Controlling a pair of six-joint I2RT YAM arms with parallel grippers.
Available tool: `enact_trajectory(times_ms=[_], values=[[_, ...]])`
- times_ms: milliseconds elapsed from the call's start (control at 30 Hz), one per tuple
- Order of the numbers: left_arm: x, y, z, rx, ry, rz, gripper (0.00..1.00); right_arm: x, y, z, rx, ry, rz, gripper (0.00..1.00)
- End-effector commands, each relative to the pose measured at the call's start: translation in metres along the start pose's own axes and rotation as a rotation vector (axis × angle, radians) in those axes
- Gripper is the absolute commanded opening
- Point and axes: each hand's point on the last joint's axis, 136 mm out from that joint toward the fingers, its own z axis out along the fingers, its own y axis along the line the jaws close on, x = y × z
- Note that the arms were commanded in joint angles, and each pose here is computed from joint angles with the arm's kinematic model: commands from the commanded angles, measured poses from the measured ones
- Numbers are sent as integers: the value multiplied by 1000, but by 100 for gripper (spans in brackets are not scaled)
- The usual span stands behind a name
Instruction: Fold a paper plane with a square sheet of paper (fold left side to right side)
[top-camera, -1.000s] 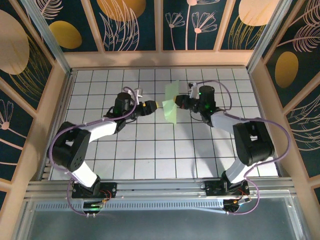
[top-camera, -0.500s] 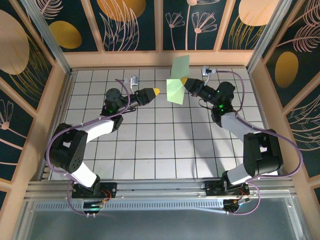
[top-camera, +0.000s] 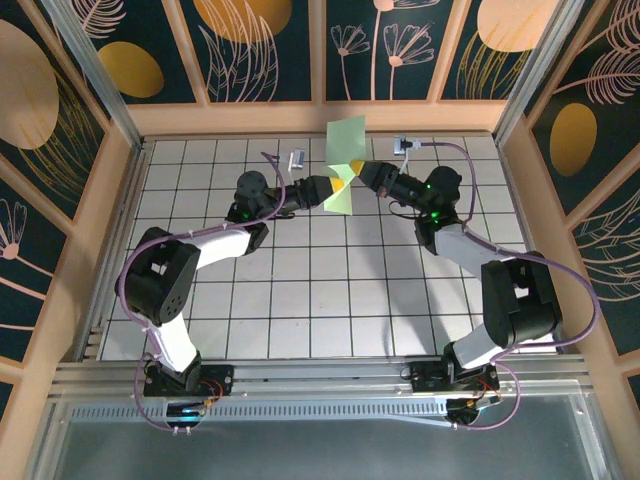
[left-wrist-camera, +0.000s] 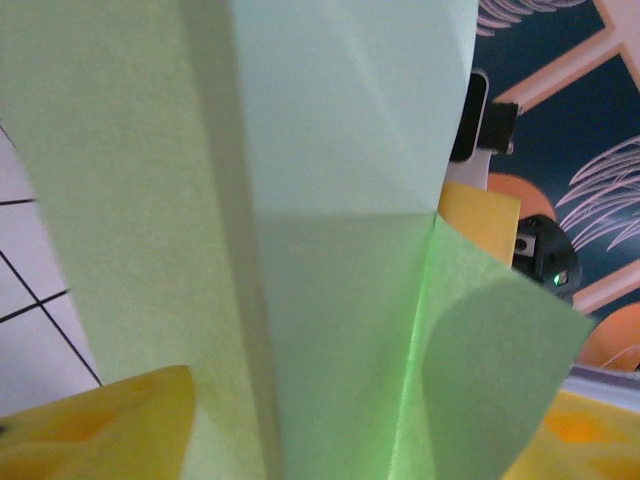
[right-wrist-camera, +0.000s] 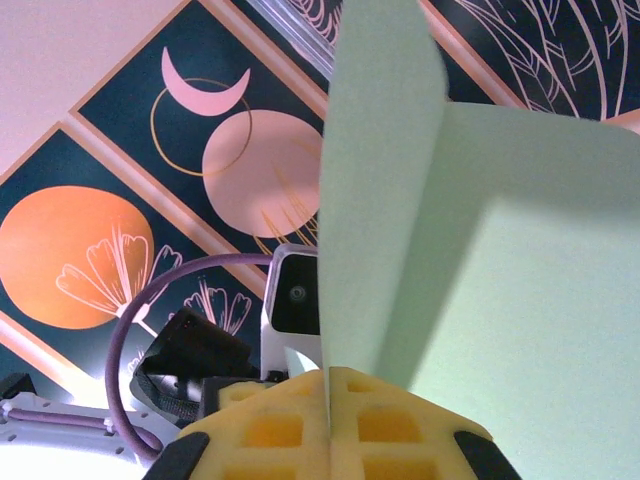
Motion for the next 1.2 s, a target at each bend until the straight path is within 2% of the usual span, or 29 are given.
enact_trajectory(times_ms=[0, 233, 367, 467, 567, 667, 833, 933, 1033, 1167], values=[[-13, -13, 1, 56, -48, 40, 53, 0, 3, 0, -24, -3, -22, 0], [-14, -12, -2, 47, -68, 38, 16, 2, -10, -7, 32, -12, -13, 14], [-13, -7, -3, -4, -63, 57, 1, 3, -17, -11, 72, -18, -14, 23], [-11, -2, -5, -58, -50, 73, 0, 1, -24, -17, 127, -22, -32, 31], [-7, 12, -8, -174, -13, 89, 0, -1, -36, -26, 243, -24, -70, 38], [-1, 39, -20, -380, 41, 118, 0, -5, -62, -44, 479, -20, -130, 44], [15, 84, -63, -804, 176, 199, 0, -14, -112, -108, 962, -51, -194, 58], [25, 96, -89, -1030, 254, 257, 0, -14, -130, -142, 1154, -76, -212, 69], [34, 100, -109, -1221, 323, 310, 0, -11, -140, -163, 1240, -99, -209, 78], [39, 99, -132, -1495, 376, 406, 0, -7, -148, -178, 1273, -133, -186, 89]])
